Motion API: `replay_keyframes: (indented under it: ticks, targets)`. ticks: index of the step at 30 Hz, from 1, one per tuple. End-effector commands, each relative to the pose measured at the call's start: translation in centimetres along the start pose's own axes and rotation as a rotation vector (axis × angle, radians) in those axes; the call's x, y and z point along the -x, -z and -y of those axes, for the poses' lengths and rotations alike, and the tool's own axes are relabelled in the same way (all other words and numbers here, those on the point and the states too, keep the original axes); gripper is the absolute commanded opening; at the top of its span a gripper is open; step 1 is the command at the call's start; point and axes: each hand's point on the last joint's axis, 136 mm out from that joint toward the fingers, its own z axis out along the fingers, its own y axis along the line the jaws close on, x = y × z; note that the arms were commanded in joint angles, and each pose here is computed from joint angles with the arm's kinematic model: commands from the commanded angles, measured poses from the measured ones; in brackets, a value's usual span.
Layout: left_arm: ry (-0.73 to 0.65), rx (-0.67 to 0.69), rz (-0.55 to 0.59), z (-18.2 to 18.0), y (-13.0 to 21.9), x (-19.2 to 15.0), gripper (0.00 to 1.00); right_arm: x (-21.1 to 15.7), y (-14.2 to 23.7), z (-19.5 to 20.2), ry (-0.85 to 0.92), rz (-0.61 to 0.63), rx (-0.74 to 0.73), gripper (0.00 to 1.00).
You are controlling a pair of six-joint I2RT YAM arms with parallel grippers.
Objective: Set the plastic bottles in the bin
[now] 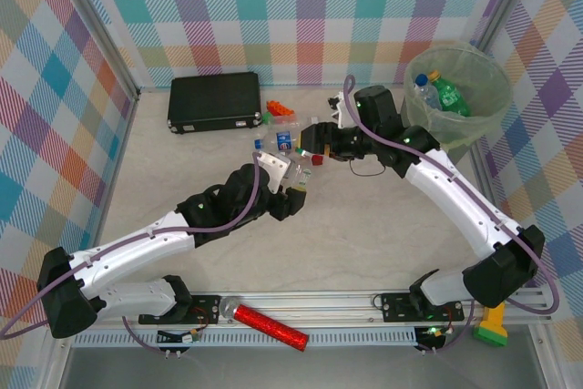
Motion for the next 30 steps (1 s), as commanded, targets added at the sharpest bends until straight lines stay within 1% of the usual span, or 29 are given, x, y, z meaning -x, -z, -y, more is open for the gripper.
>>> replay_keyframes:
  ticks: [1, 2, 4, 5, 6, 7, 8, 11, 13, 15, 17, 19, 20, 21, 22, 23, 25, 26, 27, 30]
  targets:
    - [-0.019, -0.027, 0.024, 0.8, 0.1, 0.8, 0.53, 0.0, 0.4, -1.0, 0.013, -0.014, 0.038, 0.56]
    - [-0.018, -0.028, 0.025, 0.9, 0.1, 0.9, 0.53, -0.1, 0.4, -1.0, 0.014, -0.018, 0.037, 0.55]
    - [-0.020, -0.031, 0.025, 0.9, 0.1, 0.9, 0.53, -0.2, 0.4, -0.9, 0.019, -0.024, 0.033, 0.49]
    - [-0.020, -0.034, 0.024, 1.0, 0.1, 0.9, 0.53, -0.2, 0.4, -0.9, 0.024, -0.027, 0.033, 0.49]
    - [-0.022, -0.037, 0.027, 1.1, 0.2, 0.9, 0.53, -0.2, 0.4, -0.9, 0.026, -0.032, 0.030, 0.53]
    - [-0.024, -0.038, 0.027, 1.1, 0.2, 1.0, 0.53, -0.2, 0.4, -0.9, 0.027, -0.034, 0.026, 0.61]
    - [-0.026, -0.039, 0.026, 1.2, 0.2, 1.0, 0.53, -0.2, 0.4, -0.8, 0.027, -0.036, 0.023, 0.64]
    - [-0.031, -0.045, 0.020, 1.4, 0.2, 1.0, 0.53, -0.2, 0.2, -0.9, 0.026, -0.044, 0.032, 0.63]
    - [-0.032, -0.047, 0.022, 1.5, 0.3, 1.0, 0.53, -0.2, 0.0, -0.9, 0.024, -0.050, 0.036, 0.56]
    - [-0.035, -0.047, 0.019, 1.5, 0.2, 0.9, 0.53, -0.2, -0.1, -0.9, 0.024, -0.050, 0.036, 0.54]
    - [-0.037, -0.043, 0.017, 1.5, 0.2, 0.8, 0.53, -0.2, -0.1, -0.9, 0.025, -0.053, 0.037, 0.50]
    - [-0.040, -0.040, 0.016, 1.4, 0.2, 0.8, 0.53, -0.2, 0.0, -1.1, 0.026, -0.053, 0.043, 0.41]
    - [-0.038, -0.037, 0.018, 1.3, 0.3, 0.8, 0.53, -0.1, 0.1, -1.1, 0.029, -0.048, 0.040, 0.38]
    - [-0.040, -0.033, 0.018, 1.3, 0.3, 0.8, 0.54, 0.0, 0.3, -1.1, 0.029, -0.039, 0.030, 0.38]
    - [-0.033, -0.026, 0.018, 1.2, 0.3, 0.9, 0.58, 0.2, 0.5, -1.1, 0.031, -0.028, 0.020, 0.38]
    - [-0.027, -0.005, 0.019, 0.9, 0.4, 1.1, 0.64, 0.4, 0.9, -1.1, 0.036, -0.011, 0.007, 0.38]
    - [-0.016, 0.013, 0.019, 0.7, 0.6, 1.5, 0.82, 0.9, 1.8, -0.9, 0.049, 0.026, -0.033, 0.38]
    - [-0.008, 0.015, 0.027, 0.7, 0.7, 1.8, 0.94, 1.2, 2.4, -0.8, 0.061, 0.051, -0.063, 0.39]
    - [-0.002, 0.012, 0.037, 0.7, 1.0, 2.1, 1.00, 1.7, 3.2, -0.8, 0.074, 0.079, -0.092, 0.38]
    - [0.014, 0.017, 0.071, 0.5, 2.0, 2.8, 1.00, 3.1, 5.7, -0.2, 0.093, 0.167, -0.165, 0.38]
